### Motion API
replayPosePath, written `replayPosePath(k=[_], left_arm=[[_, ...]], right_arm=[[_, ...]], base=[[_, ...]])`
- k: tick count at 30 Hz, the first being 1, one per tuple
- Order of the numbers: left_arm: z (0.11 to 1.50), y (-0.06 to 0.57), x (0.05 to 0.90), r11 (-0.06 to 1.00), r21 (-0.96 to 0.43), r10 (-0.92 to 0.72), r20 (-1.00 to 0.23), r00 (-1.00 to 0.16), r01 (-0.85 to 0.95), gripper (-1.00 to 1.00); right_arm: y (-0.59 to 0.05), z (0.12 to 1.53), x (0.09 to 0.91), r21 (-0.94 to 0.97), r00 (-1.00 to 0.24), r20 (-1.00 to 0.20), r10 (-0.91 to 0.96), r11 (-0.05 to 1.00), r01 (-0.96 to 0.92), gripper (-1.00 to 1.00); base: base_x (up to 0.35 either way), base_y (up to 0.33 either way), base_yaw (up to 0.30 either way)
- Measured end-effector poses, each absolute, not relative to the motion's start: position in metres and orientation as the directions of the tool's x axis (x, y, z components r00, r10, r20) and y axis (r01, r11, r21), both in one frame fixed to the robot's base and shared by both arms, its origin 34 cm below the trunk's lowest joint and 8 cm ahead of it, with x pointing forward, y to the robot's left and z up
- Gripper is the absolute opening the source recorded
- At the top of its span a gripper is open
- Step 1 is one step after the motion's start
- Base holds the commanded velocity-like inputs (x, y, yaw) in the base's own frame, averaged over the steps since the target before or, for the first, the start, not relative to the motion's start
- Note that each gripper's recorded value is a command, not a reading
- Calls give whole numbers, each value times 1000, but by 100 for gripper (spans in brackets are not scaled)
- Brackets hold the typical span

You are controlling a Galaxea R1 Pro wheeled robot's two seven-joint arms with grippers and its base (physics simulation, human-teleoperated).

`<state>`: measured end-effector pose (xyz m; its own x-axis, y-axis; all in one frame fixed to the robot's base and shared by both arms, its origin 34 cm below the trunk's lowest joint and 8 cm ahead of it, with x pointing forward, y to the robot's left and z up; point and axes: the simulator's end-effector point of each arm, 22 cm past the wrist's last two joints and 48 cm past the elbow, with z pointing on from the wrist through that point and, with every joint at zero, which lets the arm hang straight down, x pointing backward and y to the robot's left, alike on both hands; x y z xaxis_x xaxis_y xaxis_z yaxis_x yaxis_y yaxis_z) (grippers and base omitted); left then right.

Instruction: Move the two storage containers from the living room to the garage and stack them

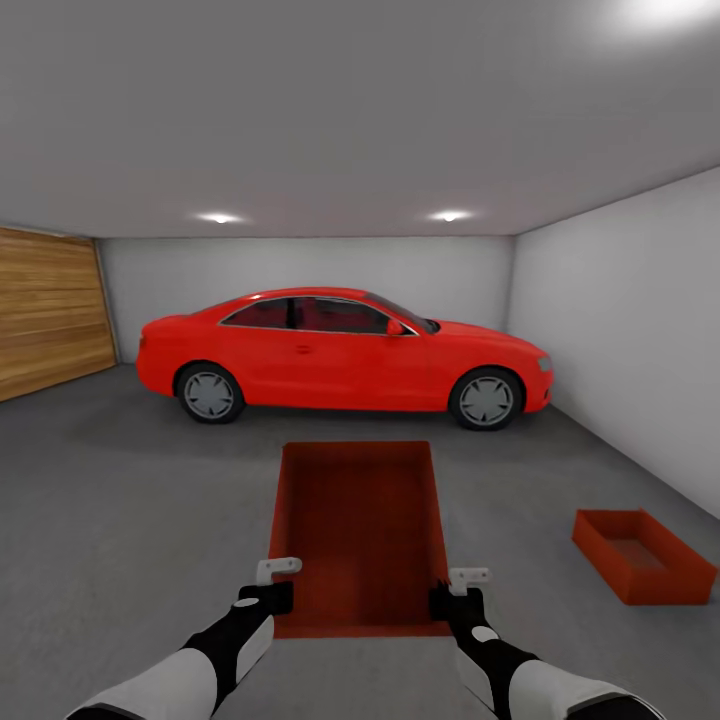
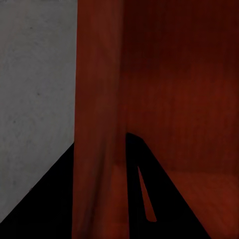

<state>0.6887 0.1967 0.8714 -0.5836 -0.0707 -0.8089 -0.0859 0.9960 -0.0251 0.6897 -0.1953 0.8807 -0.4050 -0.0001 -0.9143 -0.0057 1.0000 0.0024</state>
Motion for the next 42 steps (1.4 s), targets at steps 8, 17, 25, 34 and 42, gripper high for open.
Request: replayPosePath(k=[8,17,25,34,42], left_arm=[[871,197,689,996,-25,-71,-809,-584,-86,-100],[871,197,689,996,-25,-71,-809,-584,-86,-100],[871,197,689,996,-25,-71,-808,-584,-86,-100],[871,197,689,996,-25,-71,-809,-584,-86,-100],[871,197,689,996,-25,-71,-809,-584,-86,-100]], right_arm=[[-195,881,690,2,-405,-914,0,1000,-6,-100],[-195,881,690,2,-405,-914,0,1000,-6,-100],[-195,880,690,2,-406,-914,0,1000,-6,-100],[-195,881,690,2,-405,-914,-1,1000,-6,-100],[-195,881,690,1,-405,-914,-1,1000,-5,-100]], base=[[321,0,0],[321,0,0],[321,0,0],[321,0,0],[321,0,-50]])
